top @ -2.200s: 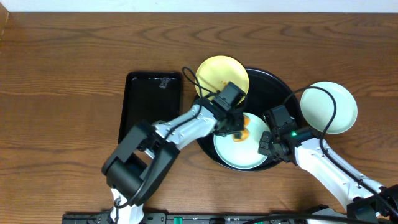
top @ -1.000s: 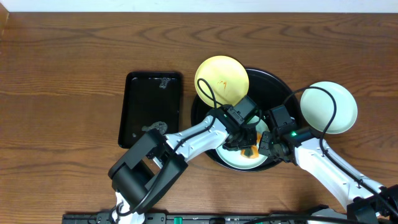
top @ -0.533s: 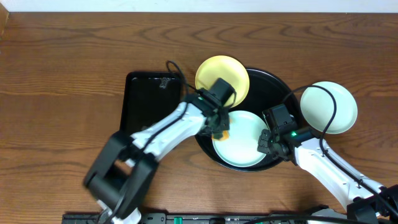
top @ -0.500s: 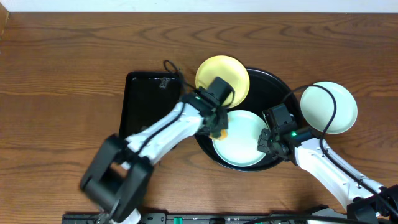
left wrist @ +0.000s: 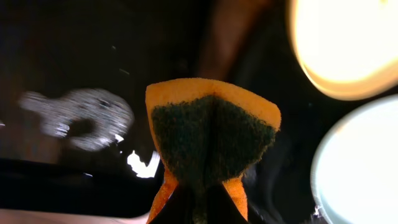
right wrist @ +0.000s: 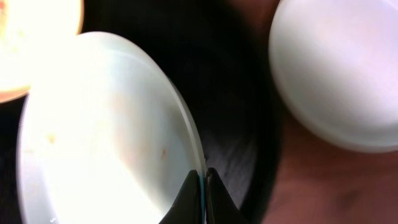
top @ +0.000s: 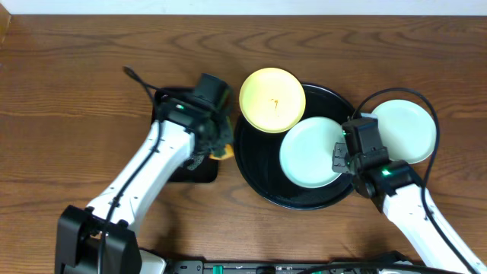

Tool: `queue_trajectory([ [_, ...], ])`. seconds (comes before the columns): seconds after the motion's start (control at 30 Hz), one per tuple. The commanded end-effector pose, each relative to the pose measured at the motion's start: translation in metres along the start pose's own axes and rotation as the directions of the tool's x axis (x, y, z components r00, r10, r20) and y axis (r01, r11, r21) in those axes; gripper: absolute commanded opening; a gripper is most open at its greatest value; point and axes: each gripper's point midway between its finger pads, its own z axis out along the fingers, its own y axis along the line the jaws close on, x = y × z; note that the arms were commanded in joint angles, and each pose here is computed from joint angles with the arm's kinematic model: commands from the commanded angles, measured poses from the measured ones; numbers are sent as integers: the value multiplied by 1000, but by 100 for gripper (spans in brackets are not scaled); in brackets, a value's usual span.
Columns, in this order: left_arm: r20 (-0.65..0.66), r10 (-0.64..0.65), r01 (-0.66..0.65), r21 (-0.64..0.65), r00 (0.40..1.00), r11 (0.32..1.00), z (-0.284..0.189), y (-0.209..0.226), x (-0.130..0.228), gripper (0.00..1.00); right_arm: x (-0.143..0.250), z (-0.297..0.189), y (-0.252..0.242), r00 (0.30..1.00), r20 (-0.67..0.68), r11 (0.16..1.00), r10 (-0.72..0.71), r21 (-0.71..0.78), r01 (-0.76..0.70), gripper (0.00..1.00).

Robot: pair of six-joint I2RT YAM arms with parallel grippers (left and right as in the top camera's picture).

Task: Clean dirty plates on tray and stack at the side

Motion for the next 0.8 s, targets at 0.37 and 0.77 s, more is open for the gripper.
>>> queue_trajectory([
  [0.37,37,-80,82,-54,996,995,-8,58,-32,8,-47,-38,20,876,227,905,-426,100,414,1],
  [0.77,39,-84,86,-54,996,995,-8,59,-33,8,-70,-68,36,679,297,742,-671,261,618,1],
])
